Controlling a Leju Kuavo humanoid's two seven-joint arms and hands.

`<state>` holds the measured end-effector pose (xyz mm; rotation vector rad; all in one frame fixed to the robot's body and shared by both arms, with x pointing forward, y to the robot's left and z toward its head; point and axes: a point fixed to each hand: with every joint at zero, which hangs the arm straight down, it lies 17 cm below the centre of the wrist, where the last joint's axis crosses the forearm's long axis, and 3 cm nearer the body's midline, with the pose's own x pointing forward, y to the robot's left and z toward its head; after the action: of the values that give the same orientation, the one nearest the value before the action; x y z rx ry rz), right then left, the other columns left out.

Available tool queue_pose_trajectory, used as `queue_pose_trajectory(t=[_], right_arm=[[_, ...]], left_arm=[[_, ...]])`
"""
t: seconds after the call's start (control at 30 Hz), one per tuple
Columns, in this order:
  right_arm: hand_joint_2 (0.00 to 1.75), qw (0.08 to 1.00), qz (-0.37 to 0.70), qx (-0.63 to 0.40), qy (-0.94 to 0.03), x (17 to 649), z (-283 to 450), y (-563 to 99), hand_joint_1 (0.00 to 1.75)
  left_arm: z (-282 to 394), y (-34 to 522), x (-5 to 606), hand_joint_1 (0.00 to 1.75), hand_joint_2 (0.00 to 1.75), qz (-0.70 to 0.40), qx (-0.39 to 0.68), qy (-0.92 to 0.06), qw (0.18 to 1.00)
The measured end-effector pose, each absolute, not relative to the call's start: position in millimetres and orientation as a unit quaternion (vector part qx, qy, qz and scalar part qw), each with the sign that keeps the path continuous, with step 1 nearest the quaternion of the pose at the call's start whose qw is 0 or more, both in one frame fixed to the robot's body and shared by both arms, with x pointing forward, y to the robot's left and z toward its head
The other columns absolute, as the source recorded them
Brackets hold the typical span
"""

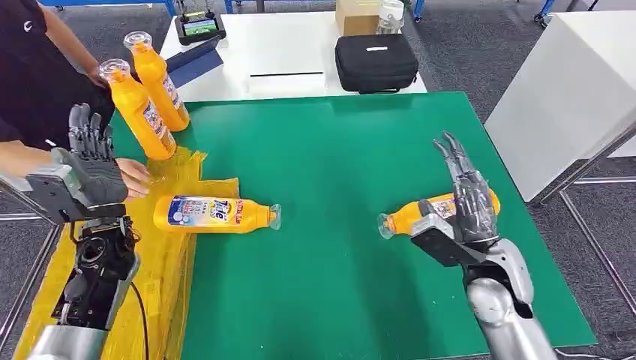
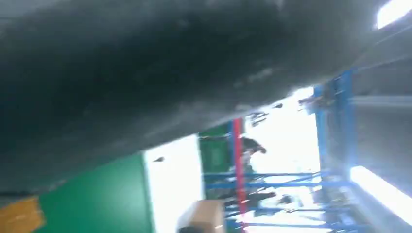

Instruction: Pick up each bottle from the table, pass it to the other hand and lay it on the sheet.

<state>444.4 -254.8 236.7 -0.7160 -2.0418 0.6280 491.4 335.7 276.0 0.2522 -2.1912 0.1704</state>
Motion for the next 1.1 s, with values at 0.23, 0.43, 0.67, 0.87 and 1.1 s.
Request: queue_pose_trajectory(t=[0.23,0.43,0.67,0.87,1.1], right_arm=[[1.75,0.484,0.318,-0.279,-0.766,449.8,209.0,-309.2,0.0],[1.75,0.485,0.364,-0.358,-0.71,452.5,200.7,-370.6,0.0],[1.75,0.483,0.404,-0.422,-0.652,453.9,190.2,-412.2,0.0],[1.75,0.487,0.454,-0.463,-0.586,468.4,174.2,-446.0,0.0],[1.75,0.493,0.494,-0.46,-0.55,480.5,145.8,-447.3,0.0]], left_arm=[[301.3,333.8,467.2,0.0,0.0,0.082,0.094,-0.904,0.409],[305.6,333.6,457.5,0.0,0.0,0.082,0.09,-0.909,0.399],[294.8,339.0,455.2,0.0,0.0,0.077,0.111,-0.901,0.413],[290.6,335.6,457.9,0.0,0.0,0.068,0.112,-0.899,0.419],[290.5,331.5,466.5,0.0,0.0,0.07,0.108,-0.896,0.426]])
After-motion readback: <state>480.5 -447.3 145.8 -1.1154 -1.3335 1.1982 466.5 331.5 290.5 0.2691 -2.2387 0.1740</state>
